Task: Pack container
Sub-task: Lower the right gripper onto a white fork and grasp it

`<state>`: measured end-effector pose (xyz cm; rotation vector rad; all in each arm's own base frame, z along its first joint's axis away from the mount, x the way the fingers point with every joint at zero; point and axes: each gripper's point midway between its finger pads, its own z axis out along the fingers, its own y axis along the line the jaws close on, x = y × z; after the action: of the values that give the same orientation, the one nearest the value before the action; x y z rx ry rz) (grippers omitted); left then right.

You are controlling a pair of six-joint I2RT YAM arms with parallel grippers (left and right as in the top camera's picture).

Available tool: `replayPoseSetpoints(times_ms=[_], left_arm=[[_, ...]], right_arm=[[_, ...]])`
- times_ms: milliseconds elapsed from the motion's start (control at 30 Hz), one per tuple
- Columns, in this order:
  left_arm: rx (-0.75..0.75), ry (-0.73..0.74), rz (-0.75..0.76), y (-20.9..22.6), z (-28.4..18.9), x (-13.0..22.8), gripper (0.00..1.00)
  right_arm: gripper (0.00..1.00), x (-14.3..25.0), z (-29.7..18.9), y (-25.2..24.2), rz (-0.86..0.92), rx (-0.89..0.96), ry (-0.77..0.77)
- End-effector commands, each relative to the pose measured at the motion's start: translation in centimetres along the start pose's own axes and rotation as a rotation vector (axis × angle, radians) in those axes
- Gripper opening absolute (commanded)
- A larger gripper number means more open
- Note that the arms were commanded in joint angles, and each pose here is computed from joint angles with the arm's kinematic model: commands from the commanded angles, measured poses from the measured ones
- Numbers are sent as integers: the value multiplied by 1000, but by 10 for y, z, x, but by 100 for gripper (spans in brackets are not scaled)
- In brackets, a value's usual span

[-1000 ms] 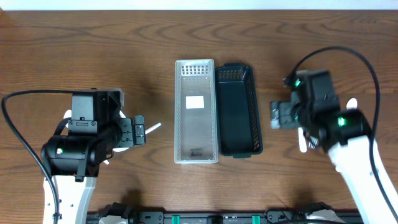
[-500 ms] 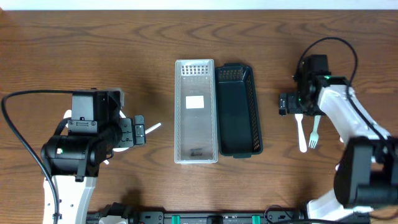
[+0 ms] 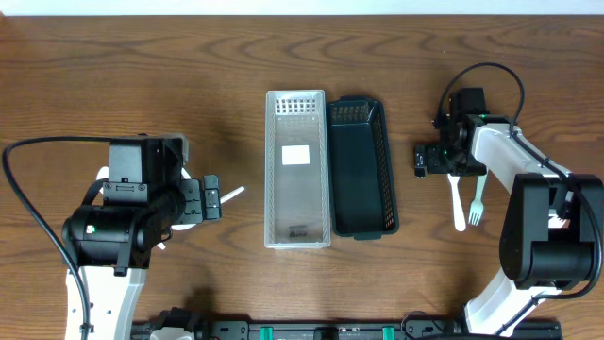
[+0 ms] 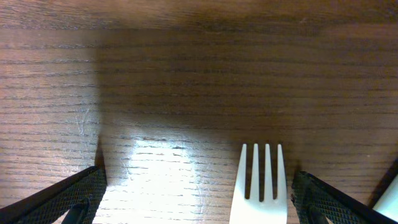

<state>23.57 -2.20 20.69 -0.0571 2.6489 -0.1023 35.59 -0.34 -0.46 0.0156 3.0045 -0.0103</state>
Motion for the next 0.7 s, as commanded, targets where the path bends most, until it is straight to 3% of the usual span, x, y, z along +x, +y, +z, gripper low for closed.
replayPoseSetpoints(times_ms=[0, 300, 500, 667], left_arm=[[2, -10, -11, 0, -2, -4, 98], [2, -10, -11, 0, -2, -4, 98], [2, -10, -11, 0, -2, -4, 98], [2, -10, -11, 0, -2, -4, 98]], right_arm=[[99, 7, 8, -9, 51, 7, 39], [91, 18, 8, -13, 125, 11, 79], [68, 18, 8, -13, 125, 11, 79], [60, 18, 8, -13, 125, 11, 79]])
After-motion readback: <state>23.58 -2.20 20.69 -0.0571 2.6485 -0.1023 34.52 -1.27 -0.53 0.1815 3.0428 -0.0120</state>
